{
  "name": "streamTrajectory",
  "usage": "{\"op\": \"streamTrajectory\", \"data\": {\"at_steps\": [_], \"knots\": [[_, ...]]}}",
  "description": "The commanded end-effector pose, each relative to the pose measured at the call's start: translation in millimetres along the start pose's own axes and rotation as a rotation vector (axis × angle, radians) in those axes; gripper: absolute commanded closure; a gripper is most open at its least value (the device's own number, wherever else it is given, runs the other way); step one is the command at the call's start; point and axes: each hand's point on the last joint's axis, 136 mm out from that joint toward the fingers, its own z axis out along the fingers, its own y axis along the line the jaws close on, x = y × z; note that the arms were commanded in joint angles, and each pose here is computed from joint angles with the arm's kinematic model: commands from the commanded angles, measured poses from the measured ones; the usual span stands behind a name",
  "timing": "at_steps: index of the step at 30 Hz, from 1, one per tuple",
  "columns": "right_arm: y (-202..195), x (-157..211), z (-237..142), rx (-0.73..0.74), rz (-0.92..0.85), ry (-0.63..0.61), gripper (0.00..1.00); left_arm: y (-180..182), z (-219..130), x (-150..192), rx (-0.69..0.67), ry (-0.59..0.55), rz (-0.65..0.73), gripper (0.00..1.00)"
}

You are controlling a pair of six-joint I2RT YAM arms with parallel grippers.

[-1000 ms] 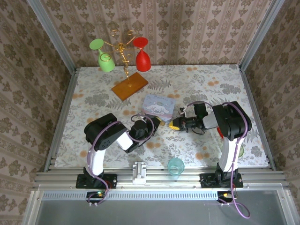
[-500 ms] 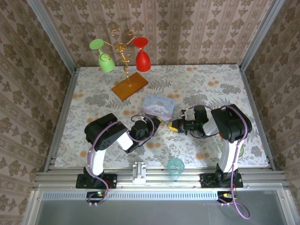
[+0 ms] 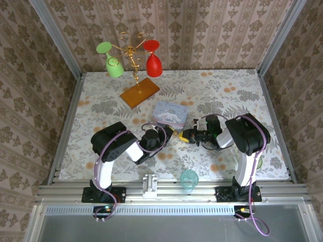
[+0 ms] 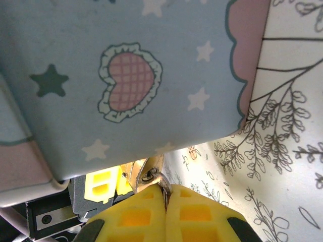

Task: Unlock a padlock with a key

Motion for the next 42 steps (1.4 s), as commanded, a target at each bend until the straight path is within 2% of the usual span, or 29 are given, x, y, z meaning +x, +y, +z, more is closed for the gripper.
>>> {"op": "streamTrajectory", "data": {"at_steps": [1, 5, 8, 11, 13, 15, 17, 23, 29, 39, 42], "knots": [[13, 0, 10, -0.002, -0.062, -0.028, 1.0, -35, 0, 30, 0.102, 0.118, 0.001, 1.0], [33, 6, 19, -0.001, -0.141, -0.054, 1.0, -31, 3, 31, 0.095, 0.125, 0.003, 1.0], [27, 8, 9, 0.077, -0.172, -0.084, 1.0, -16, 2, 30, 0.058, 0.121, 0.017, 1.0], [19, 17, 4, 0.133, -0.153, -0.059, 1.0, -1, -1, 27, 0.023, 0.114, 0.044, 0.91], [18, 22, 4, 0.129, -0.126, -0.053, 1.0, 8, 0, 27, 0.003, 0.115, 0.053, 0.8], [14, 28, 6, 0.142, -0.109, -0.042, 1.0, 16, 1, 27, -0.015, 0.114, 0.053, 0.8], [11, 32, 8, 0.154, -0.106, -0.035, 1.0, 19, 1, 26, -0.021, 0.11, 0.067, 0.76], [13, 32, 15, 0.126, -0.099, -0.042, 1.0, 17, 3, 30, -0.014, 0.127, 0.088, 0.74], [8, 36, 16, 0.151, -0.096, -0.055, 1.0, 11, 1, 32, 0.0, 0.121, 0.109, 0.59], [18, 37, 6, 0.133, -0.082, -0.052, 1.0, 15, -6, 32, -0.012, 0.134, 0.142, 0.51], [35, 31, -1, 0.069, -0.078, -0.073, 1.0, 16, -5, 38, -0.009, 0.169, 0.135, 0.47]]}}
